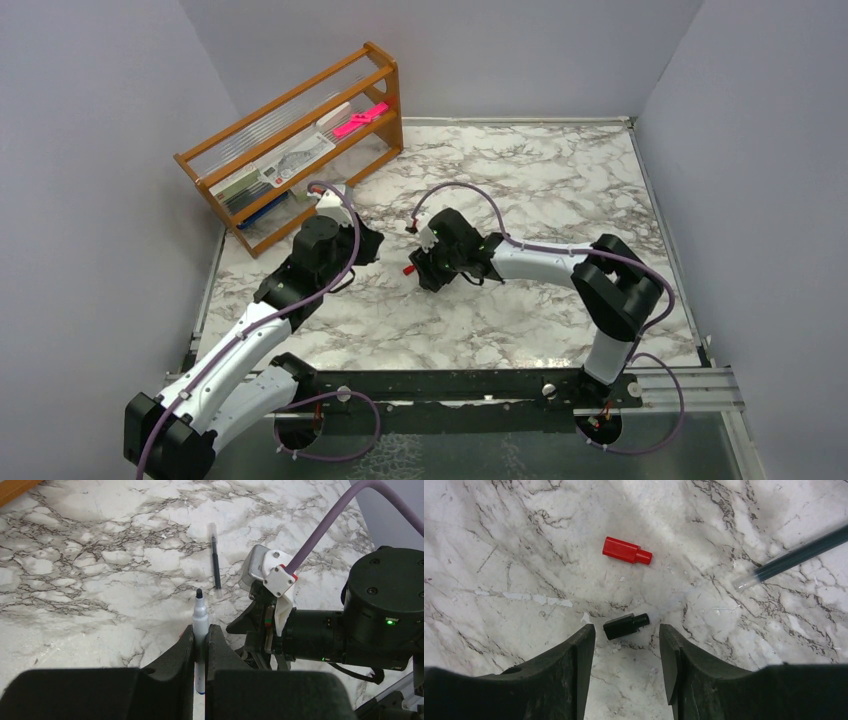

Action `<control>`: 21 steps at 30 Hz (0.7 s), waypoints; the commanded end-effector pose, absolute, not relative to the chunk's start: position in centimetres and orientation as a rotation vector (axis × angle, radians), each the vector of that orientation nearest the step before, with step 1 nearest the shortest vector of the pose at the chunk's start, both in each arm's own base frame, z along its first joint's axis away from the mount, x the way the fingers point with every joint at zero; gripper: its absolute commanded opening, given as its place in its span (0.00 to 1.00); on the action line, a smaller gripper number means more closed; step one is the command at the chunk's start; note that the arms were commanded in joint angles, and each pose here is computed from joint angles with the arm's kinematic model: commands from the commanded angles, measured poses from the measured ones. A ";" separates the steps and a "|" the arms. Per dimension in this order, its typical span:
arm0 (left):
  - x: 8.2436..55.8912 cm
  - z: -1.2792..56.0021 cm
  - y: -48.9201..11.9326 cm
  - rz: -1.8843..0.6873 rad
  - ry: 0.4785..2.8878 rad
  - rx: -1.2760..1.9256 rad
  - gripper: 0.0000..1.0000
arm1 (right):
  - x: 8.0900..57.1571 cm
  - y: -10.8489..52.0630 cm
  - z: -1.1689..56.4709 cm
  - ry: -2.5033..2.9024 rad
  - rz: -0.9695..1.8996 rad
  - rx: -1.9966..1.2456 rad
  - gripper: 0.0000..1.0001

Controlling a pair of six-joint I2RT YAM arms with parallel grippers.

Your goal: Insert the pens into the pen caps

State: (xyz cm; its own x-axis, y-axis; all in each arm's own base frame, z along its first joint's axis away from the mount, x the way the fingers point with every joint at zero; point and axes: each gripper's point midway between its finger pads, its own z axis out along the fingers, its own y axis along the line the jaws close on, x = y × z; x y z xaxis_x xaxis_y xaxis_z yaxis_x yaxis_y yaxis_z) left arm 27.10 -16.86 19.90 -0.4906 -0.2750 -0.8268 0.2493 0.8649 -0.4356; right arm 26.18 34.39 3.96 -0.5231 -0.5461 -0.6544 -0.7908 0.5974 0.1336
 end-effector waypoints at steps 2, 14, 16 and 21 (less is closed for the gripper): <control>27.1 20.2 -16.9 -0.648 1.959 -0.015 0.00 | 25.1 34.7 5.1 2.247 0.536 -1.050 0.40; 26.7 20.1 -16.4 -0.638 1.957 -0.019 0.00 | 25.0 32.8 3.7 2.302 0.433 -0.975 0.01; 26.6 20.0 -16.4 -0.638 1.959 -0.020 0.00 | 25.0 32.7 3.1 2.313 0.426 -0.978 0.01; 26.6 20.0 -16.3 -0.634 1.966 -0.015 0.00 | 24.9 33.4 2.4 2.324 0.456 -0.990 0.01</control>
